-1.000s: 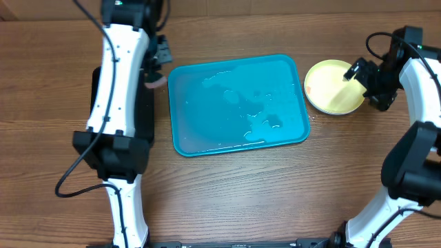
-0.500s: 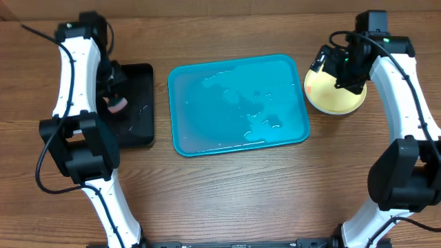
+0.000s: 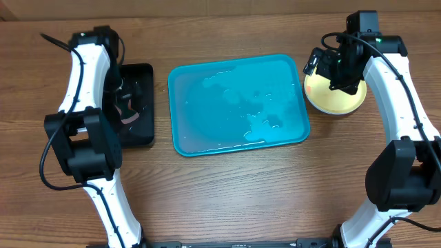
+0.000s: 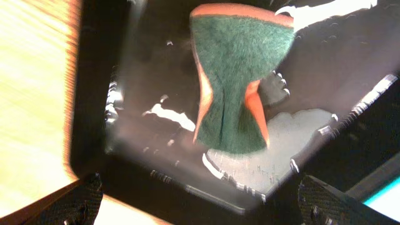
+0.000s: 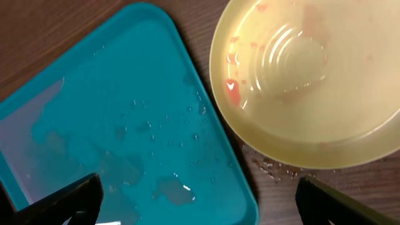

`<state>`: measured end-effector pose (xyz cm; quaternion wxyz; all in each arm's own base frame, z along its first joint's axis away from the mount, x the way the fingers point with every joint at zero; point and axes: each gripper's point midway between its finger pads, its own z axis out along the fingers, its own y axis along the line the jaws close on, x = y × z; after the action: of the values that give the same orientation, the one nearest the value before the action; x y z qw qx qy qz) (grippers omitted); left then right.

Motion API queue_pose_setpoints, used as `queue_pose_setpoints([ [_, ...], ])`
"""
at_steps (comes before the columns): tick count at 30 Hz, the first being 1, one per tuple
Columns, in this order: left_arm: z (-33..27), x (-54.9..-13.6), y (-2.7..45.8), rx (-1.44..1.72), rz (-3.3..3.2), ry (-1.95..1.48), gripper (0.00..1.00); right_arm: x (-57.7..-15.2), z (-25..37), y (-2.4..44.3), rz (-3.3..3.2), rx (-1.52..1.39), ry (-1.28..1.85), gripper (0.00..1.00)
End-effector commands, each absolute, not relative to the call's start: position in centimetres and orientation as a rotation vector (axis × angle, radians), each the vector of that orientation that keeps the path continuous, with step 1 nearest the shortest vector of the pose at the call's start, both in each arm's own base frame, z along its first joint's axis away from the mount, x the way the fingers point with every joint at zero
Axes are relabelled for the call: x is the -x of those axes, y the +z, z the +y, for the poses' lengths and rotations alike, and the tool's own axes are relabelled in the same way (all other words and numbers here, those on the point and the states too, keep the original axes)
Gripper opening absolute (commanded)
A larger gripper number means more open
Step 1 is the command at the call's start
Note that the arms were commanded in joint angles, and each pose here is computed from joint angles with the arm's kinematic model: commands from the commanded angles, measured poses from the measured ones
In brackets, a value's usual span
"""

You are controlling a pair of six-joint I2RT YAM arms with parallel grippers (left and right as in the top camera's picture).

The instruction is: Clean dirty plates on tray and stack at the side

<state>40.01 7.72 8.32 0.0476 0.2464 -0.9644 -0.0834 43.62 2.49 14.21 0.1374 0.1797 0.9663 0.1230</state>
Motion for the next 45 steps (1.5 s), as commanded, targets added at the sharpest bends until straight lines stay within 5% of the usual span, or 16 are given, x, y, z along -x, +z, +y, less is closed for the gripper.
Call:
queue_pose_setpoints([
  [1, 7.7, -41.7, 15.3, -0.796, -3.092, -0.259, 1.0, -44.0, 2.5, 18.0, 2.721, -0.455, 0.363, 1.0],
  [9, 3.2, -38.6, 29.5, -0.744, -3.426, -0.167, 1.0, -40.8, 2.8, 26.3, 2.592, -0.338, 0.356, 1.0],
  [16, 0.1, -34.8, 35.8, -0.655, -3.63, -0.065, 1.0, -34.2, 3.0, 32.0, 2.521, -0.316, 0.37, 1.0],
  [30, -0.1, -34.1, 36.6, -0.646, -3.656, -0.049, 1.0, -28.0, 4.0, 33.9, 2.549, -0.306, 0.441, 1.0],
  [45, -0.1, -34.1, 36.6, -0.646, -3.656, -0.049, 1.0, -30.7, 1.5, 34.9, 2.408, -0.31, 0.256, 1.0],
])
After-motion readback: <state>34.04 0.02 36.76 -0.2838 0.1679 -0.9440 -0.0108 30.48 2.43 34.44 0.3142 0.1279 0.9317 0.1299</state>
